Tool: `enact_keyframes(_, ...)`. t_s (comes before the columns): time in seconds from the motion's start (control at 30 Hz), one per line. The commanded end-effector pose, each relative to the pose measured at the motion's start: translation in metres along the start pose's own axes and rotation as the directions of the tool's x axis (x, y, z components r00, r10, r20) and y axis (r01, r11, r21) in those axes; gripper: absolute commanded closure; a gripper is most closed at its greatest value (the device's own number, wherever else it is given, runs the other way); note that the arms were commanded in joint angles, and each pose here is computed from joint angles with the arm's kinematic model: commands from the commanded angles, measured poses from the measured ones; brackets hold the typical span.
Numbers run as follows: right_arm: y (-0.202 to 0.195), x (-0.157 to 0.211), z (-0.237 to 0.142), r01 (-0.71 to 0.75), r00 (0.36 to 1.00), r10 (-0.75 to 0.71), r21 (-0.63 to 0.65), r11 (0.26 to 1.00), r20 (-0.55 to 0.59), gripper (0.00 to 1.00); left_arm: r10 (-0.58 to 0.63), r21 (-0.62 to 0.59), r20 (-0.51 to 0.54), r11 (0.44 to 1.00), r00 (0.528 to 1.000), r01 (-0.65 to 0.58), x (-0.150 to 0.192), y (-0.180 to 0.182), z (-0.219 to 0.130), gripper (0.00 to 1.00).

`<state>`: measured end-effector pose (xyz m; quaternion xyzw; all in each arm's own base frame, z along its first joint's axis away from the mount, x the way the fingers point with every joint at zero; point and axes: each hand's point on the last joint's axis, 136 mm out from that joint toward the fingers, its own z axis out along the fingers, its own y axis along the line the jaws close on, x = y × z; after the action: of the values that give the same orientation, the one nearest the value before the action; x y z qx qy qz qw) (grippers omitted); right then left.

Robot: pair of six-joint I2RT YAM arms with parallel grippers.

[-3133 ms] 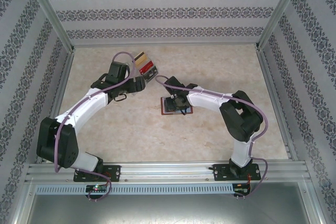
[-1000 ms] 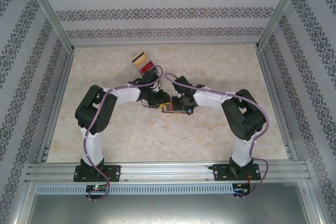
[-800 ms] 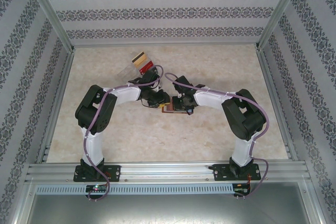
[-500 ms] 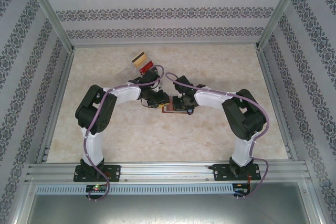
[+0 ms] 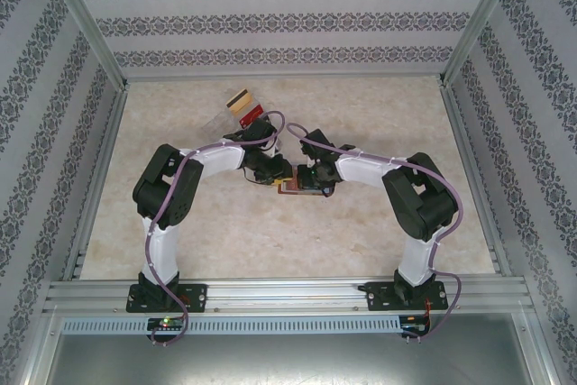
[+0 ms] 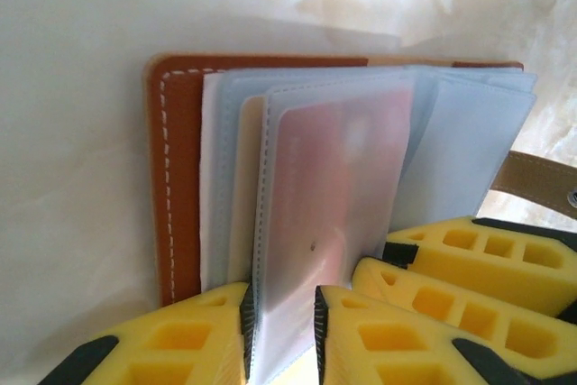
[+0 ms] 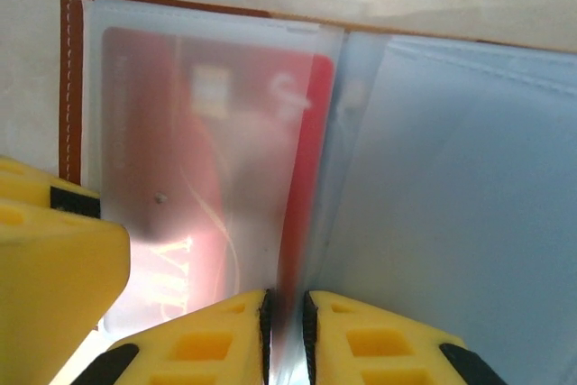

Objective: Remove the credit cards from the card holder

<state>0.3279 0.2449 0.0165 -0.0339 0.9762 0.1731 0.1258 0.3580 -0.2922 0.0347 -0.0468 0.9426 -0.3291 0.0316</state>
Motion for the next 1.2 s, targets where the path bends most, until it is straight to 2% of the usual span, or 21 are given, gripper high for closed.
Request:
enact_keyframes(0.0, -0.020, 0.027, 0.018, -0.048, 0.995, 0.051, 0.033, 0.998, -0.089, 0.79, 0.041, 0.057, -0.050, 0.998, 0.998, -0.038, 0.012, -0.014, 0.010, 0.78)
enact_keyframes(0.1, -0.015, 0.022, 0.011, -0.056, 0.996, 0.056, -0.002, 0.998, -0.072, 0.79, 0.051, 0.048, -0.031, 0.998, 0.998, -0.050, 0.008, -0.014, 0.005, 0.84)
enact_keyframes(0.27, -0.006, 0.010, -0.010, -0.062, 0.998, 0.061, -0.056, 0.996, -0.019, 0.75, 0.062, -0.008, 0.000, 0.998, 0.998, -0.062, 0.004, -0.005, -0.009, 0.99)
enact_keyframes(0.47, 0.016, -0.006, -0.048, -0.035, 0.995, 0.049, -0.164, 0.986, 0.083, 0.60, 0.082, -0.060, 0.016, 0.995, 0.997, -0.081, 0.005, 0.008, -0.035, 1.00)
enact_keyframes(0.57, 0.017, -0.011, -0.063, -0.030, 0.990, 0.053, -0.171, 0.985, 0.131, 0.56, 0.092, -0.057, 0.013, 0.994, 0.996, -0.091, 0.006, 0.008, -0.042, 1.00)
enact_keyframes(0.63, 0.014, -0.014, -0.069, -0.037, 0.986, 0.063, -0.164, 0.986, 0.155, 0.56, 0.096, -0.029, 0.004, 0.995, 0.995, -0.096, 0.007, 0.003, -0.042, 0.96)
enact_keyframes(0.77, 0.008, -0.016, -0.076, -0.055, 0.979, 0.083, -0.153, 0.987, 0.184, 0.55, 0.097, 0.097, -0.009, 0.991, 0.995, -0.095, 0.007, -0.019, -0.038, 0.78)
enact_keyframes(0.87, 0.004, -0.017, -0.079, -0.066, 0.976, 0.095, -0.148, 0.987, 0.194, 0.55, 0.099, 0.198, -0.015, 0.976, 0.995, -0.094, 0.007, -0.040, -0.036, 0.68)
enact_keyframes(1.17, -0.004, -0.022, -0.089, -0.091, 0.963, 0.120, -0.128, 0.988, 0.241, 0.55, 0.116, 0.305, -0.027, 0.947, 0.993, -0.102, 0.005, -0.072, -0.023, 0.52)
